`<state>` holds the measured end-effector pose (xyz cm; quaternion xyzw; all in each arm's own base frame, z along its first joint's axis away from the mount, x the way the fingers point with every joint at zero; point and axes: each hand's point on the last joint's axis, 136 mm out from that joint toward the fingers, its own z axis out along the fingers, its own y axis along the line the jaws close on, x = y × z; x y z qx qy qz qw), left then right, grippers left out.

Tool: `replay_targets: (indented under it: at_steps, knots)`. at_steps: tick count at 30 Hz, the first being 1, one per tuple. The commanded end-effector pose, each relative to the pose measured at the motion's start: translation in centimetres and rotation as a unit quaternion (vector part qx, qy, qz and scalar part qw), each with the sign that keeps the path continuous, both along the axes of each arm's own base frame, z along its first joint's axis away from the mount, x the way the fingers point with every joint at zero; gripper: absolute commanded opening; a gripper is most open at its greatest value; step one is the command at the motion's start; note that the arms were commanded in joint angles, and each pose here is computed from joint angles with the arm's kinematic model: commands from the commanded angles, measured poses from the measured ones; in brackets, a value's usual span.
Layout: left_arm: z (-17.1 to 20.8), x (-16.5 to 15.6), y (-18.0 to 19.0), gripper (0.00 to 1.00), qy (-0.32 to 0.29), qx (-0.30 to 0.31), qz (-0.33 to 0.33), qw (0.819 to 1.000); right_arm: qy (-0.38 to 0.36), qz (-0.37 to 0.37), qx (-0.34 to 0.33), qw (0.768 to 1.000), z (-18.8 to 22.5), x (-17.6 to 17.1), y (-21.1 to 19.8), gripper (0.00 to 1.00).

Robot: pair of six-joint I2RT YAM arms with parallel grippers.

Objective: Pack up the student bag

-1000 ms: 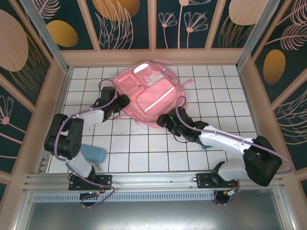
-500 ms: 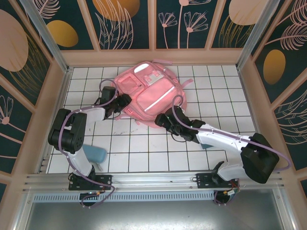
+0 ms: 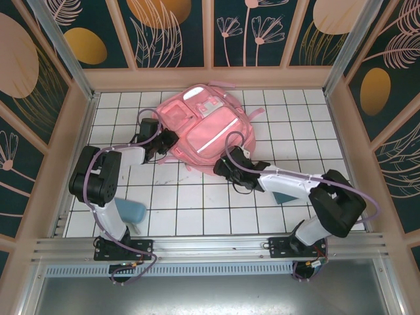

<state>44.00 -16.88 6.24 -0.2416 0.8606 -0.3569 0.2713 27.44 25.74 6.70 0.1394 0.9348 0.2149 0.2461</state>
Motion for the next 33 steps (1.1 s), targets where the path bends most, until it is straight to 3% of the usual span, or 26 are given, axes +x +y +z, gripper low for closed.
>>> replay_targets:
  at_steps: [1,3,11,19,27,33]
  knots:
    - [3.1,1.6,-1.3,0.05,-0.053,-0.034,-0.02,0.998,-0.028,0.018,-0.013,0.999,0.3,1.8,0.2,0.63]
    - [4.2,1.4,-1.5,0.0,-0.065,-0.043,-0.026,0.997,-0.032,0.021,-0.028,0.999,-0.2,2.3,-0.4,0.62]
    - [10.9,-0.7,-1.8,0.0,-0.123,-0.104,-0.03,0.986,-0.046,0.009,-0.078,0.996,-1.1,4.6,-4.0,0.58]
    - [15.2,-2.8,-2.0,0.0,-0.153,-0.164,-0.027,0.974,-0.105,0.026,-0.133,0.985,5.4,4.0,-4.6,0.61]
    - [18.1,-2.8,-5.1,0.0,-0.171,-0.182,-0.069,0.966,-0.106,0.087,-0.143,0.98,7.7,-1.8,0.8,0.62]
    - [18.4,-2.8,-7.6,0.0,-0.16,-0.188,-0.091,0.965,-0.106,0.129,-0.156,0.974,6.2,-3.5,8.0,0.53]
